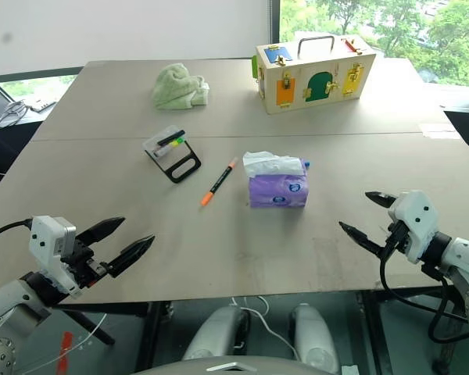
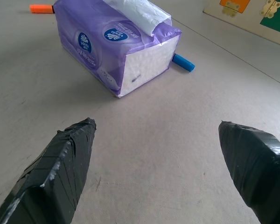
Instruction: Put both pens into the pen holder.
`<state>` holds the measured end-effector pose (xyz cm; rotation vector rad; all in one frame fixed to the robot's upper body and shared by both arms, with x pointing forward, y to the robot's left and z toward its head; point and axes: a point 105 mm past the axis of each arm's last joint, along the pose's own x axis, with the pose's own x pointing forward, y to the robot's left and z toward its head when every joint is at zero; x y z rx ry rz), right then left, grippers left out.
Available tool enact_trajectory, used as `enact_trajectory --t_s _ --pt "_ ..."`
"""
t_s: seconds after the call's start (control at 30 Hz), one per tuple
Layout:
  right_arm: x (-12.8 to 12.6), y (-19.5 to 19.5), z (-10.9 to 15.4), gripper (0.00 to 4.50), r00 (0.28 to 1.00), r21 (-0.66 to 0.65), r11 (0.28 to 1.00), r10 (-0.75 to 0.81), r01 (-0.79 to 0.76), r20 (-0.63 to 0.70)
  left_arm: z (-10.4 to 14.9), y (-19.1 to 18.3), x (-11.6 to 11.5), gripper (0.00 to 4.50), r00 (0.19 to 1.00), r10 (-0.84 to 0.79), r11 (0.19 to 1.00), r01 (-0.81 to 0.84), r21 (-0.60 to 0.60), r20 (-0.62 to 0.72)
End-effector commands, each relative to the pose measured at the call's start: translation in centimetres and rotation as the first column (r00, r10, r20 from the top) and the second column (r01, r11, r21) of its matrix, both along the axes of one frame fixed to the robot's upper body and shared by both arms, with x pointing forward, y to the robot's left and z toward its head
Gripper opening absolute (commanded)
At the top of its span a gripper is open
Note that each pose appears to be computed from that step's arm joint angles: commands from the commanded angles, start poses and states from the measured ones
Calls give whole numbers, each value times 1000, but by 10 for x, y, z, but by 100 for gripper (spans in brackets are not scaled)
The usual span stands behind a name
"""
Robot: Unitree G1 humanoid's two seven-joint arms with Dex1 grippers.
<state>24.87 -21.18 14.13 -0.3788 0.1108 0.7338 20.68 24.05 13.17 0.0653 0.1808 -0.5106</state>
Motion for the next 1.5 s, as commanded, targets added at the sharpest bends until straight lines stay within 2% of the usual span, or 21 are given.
enact_trajectory --t_s 0.03,0.13,0.27,0.37,0.57,0.7,0.8,0.9,0.93,1.1,1.13,1.17,1.23,1.27,1.37,1.43,1.5 --pt "2 6 12 450 997 5 999 36 -36 62 16 -30 4 446 989 -144 989 143 37 44" --pt "1 15 19 450 992 16 995 101 -102 83 35 -80 16 446 926 -371 927 364 91 74" --pt "-9 27 23 450 982 -13 986 166 -165 91 48 -106 42 446 893 -441 889 421 182 88" --pt "-16 32 26 450 979 -17 984 178 -177 96 46 -124 62 446 872 -488 841 457 290 44" --pt "-21 40 30 450 984 -6 993 116 -117 135 46 -168 94 446 790 -613 739 569 360 8" --pt "-28 42 32 450 987 4 997 82 -83 140 36 -181 111 446 763 -645 670 593 448 -44" --pt "-35 44 29 450 989 -5 997 71 -71 132 21 -190 119 446 729 -678 580 609 540 -94" --pt "-41 43 28 450 992 -6 999 50 -49 118 5 -198 125 375 711 -687 543 639 545 -149" --pt "-44 42 27 450 993 -12 999 49 -48 111 -1 -199 125 342 695 -700 508 646 569 -163" --pt "-56 38 21 450 996 -45 998 36 -32 79 -9 -202 126 105 654 -734 453 671 587 -183" --pt "-56 37 21 450 996 -45 999 30 -26 81 -9 -202 126 92 652 -737 453 672 586 -178" --pt "-56 37 21 450 996 -44 999 24 -21 85 -8 -202 127 38 653 -737 463 674 576 -173" --pt "-55 40 20 450 996 -35 999 18 -15 92 9 -210 128 5 640 -766 503 652 567 -56" --pt "-55 40 20 450 995 -34 999 16 -13 96 24 -214 127 5 635 -772 546 645 535 22" --pt "-52 40 20 450 994 -26 1000 7 -5 106 89 -214 118 5 597 -742 667 619 415 303" --pt "-49 40 20 450 994 -18 1000 11 -9 111 138 -199 116 5 633 -636 766 588 260 442" --pt "-46 42 20 450 993 -10 1000 27 -26 113 170 -179 124 5 693 -507 850 501 163 513"
